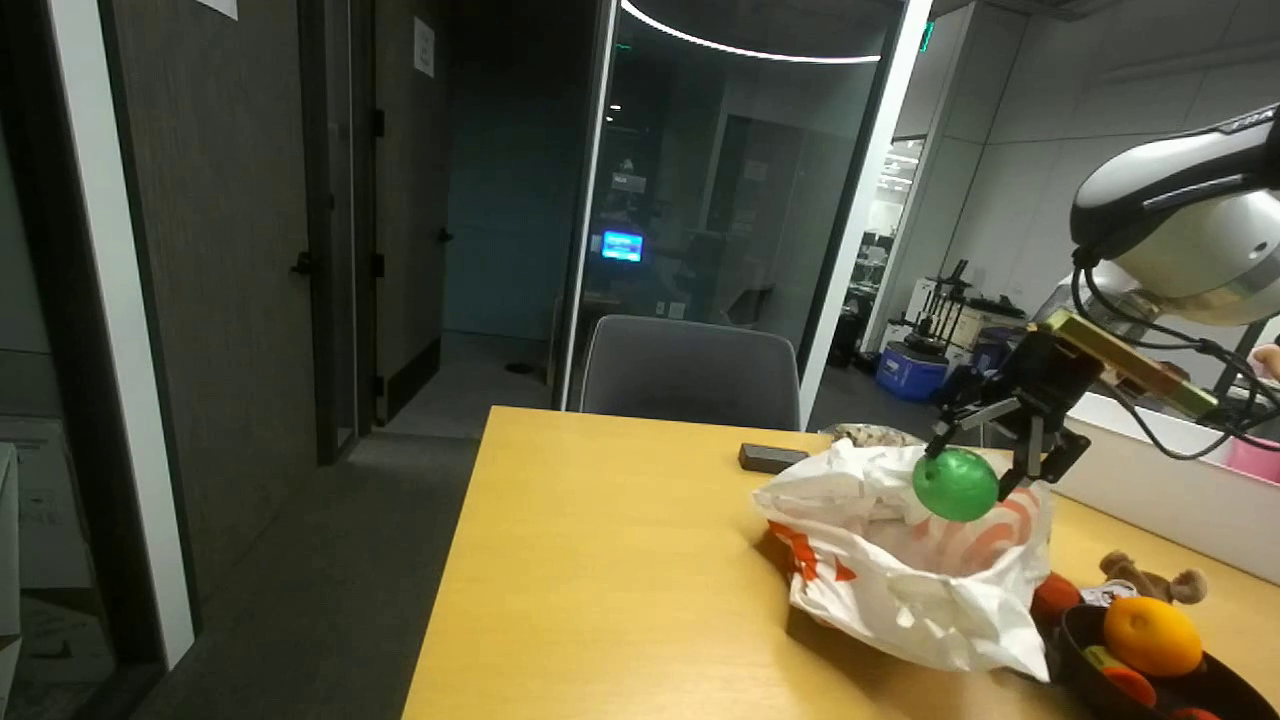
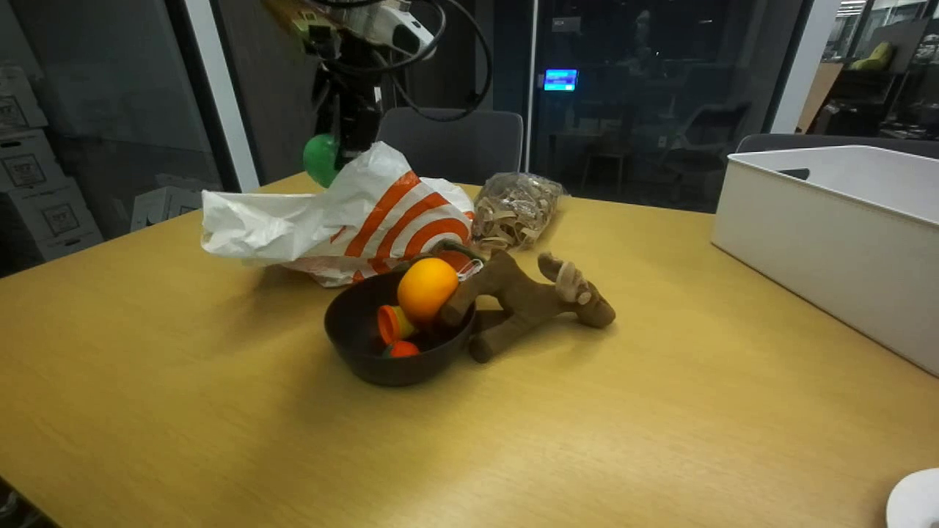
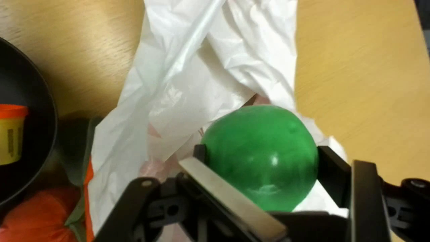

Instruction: Transfer the small bottles and plastic fruits from the plastic to the bowl

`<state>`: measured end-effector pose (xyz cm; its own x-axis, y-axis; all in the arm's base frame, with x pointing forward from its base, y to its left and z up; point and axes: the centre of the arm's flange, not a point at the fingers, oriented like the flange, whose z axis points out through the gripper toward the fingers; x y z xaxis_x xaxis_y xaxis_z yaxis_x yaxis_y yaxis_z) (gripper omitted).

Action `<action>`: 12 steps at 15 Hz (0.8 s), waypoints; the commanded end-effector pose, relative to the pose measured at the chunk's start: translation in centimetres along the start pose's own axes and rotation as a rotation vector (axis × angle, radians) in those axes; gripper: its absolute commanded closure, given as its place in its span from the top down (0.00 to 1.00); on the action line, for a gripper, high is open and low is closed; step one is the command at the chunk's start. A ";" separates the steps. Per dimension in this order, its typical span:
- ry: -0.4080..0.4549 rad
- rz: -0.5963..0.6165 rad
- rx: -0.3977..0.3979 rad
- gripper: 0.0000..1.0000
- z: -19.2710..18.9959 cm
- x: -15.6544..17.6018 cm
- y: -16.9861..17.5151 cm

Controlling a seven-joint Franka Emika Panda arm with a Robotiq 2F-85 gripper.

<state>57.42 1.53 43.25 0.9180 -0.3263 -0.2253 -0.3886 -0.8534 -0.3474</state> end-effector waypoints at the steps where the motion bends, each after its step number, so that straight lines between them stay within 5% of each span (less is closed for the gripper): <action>1: -0.048 -0.133 0.076 0.56 -3.0 -2.3 0.5; 6: 0.009 -0.070 0.035 0.56 -6.3 -4.2 3.5; 12: 0.103 0.234 -0.093 0.56 -5.8 -4.7 12.8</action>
<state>51.45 -8.18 46.83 0.8750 -0.4354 -0.2118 -0.4814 -0.8292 -0.2842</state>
